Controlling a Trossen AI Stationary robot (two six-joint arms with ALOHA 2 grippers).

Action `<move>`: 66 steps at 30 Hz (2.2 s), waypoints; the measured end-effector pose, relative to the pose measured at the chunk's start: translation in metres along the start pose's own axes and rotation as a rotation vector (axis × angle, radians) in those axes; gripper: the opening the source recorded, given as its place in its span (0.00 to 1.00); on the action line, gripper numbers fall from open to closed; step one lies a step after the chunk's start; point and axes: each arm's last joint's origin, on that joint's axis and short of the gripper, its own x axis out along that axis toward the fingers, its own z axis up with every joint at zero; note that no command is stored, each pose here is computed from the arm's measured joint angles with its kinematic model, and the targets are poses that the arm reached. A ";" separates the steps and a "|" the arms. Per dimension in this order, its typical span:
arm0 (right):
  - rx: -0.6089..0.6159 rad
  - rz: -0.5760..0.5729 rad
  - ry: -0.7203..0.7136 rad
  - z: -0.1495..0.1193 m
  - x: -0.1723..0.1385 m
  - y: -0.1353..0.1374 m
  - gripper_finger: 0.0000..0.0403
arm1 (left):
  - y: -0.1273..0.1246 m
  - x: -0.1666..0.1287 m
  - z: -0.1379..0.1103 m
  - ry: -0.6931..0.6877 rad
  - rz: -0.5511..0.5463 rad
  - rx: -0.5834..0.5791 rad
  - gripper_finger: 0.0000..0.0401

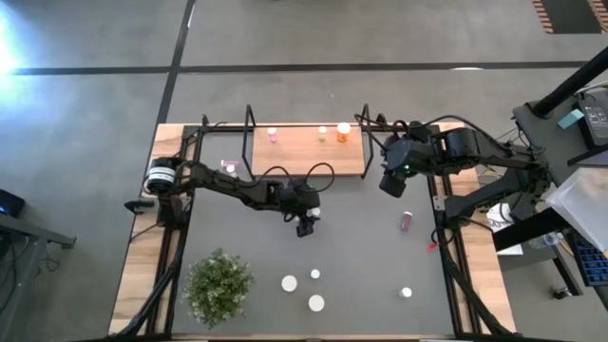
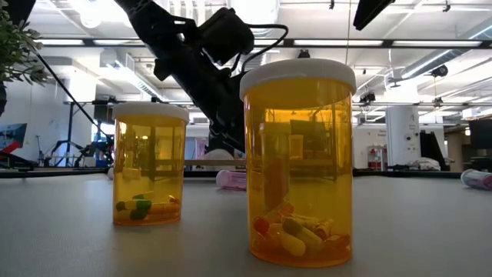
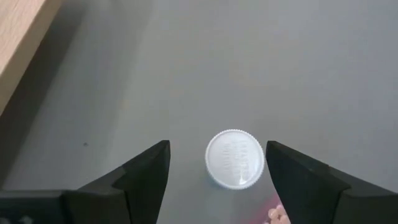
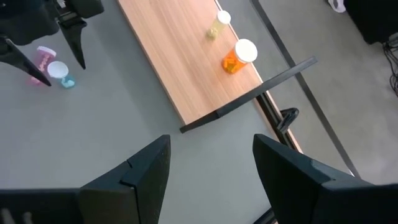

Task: Pick and place medicine bottles onto shelf by color
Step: Put the top right blue pill bottle on the shelf

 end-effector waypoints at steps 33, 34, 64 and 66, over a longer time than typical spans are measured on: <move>0.006 0.003 -0.010 0.001 0.000 0.000 0.54 | 0.013 -0.009 0.037 -0.108 0.018 -0.113 0.27; 0.006 0.003 -0.010 0.001 0.000 0.000 0.54 | 0.017 -0.010 0.040 -0.118 0.023 -0.138 0.27; 0.006 0.003 -0.011 0.001 0.000 0.000 0.54 | 0.179 -0.043 0.054 -0.015 0.340 -0.156 0.27; 0.006 0.003 -0.011 0.001 0.000 0.000 0.54 | 0.187 -0.045 0.052 -0.010 0.356 -0.151 0.27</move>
